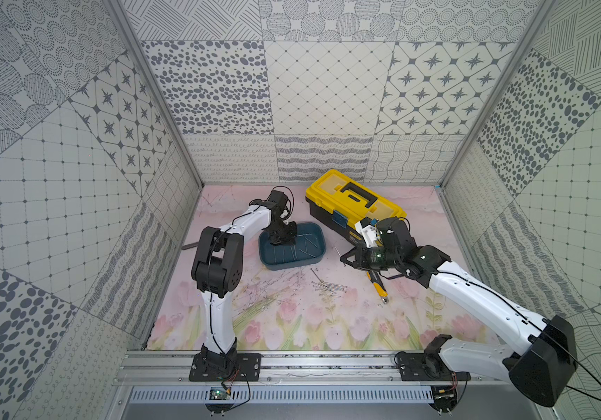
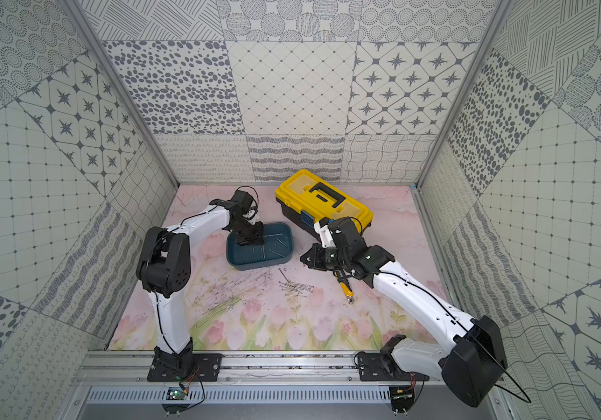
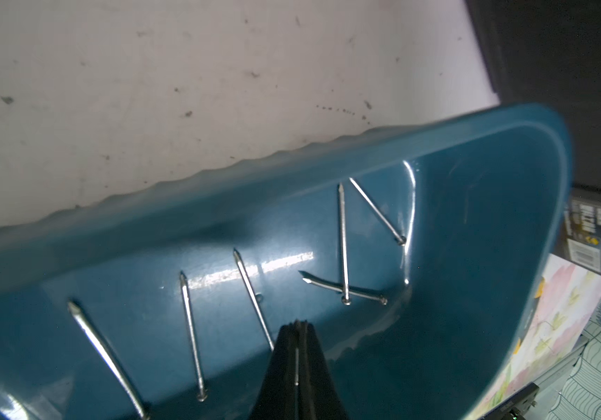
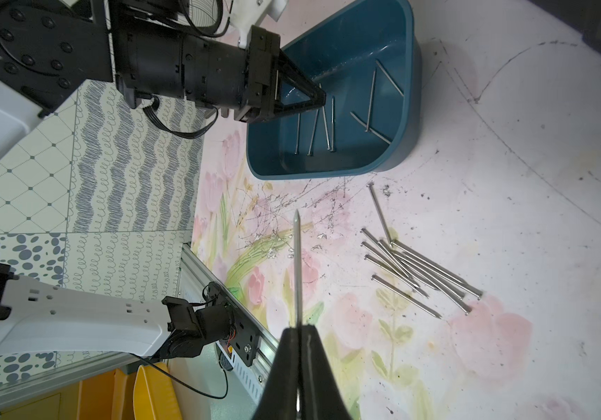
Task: Put the nails on the desktop into the storage box
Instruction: Place the nail in the storage box.
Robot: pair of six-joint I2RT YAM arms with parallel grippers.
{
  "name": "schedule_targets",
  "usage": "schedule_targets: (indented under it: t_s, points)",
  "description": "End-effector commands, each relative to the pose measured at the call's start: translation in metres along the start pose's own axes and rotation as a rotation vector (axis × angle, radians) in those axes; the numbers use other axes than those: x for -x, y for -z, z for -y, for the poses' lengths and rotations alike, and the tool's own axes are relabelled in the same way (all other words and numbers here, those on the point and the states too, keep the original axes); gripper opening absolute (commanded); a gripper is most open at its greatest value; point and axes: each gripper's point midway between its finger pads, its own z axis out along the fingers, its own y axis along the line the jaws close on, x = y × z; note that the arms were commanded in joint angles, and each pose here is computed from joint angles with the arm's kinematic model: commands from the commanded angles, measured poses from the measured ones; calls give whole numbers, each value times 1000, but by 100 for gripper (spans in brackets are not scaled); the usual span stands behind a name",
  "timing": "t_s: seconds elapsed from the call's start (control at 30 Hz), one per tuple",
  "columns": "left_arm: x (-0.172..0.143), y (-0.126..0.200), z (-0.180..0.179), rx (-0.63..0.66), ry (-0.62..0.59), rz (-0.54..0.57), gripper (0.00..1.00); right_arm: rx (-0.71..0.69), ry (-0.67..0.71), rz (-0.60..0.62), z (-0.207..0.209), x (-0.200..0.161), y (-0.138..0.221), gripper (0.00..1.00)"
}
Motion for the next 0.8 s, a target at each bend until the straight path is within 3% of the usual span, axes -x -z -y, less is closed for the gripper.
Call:
schedule_targets:
  t_s: [0.0,0.3,0.53,0.77]
  points:
    - [-11,-14,-9,43,-38,-40,0,20,30,39,-10,7,10,0]
    - [-12,-27,-14,61,-23,-61,0,14,20,35,-9,4,11,0]
    - [-12,-23,-14,63,-12,-55,23,7,15,42,-8,4,15,0]
    - [-10,11,8,-5,7,8,30,-2,43,59,-13,15,12,0]
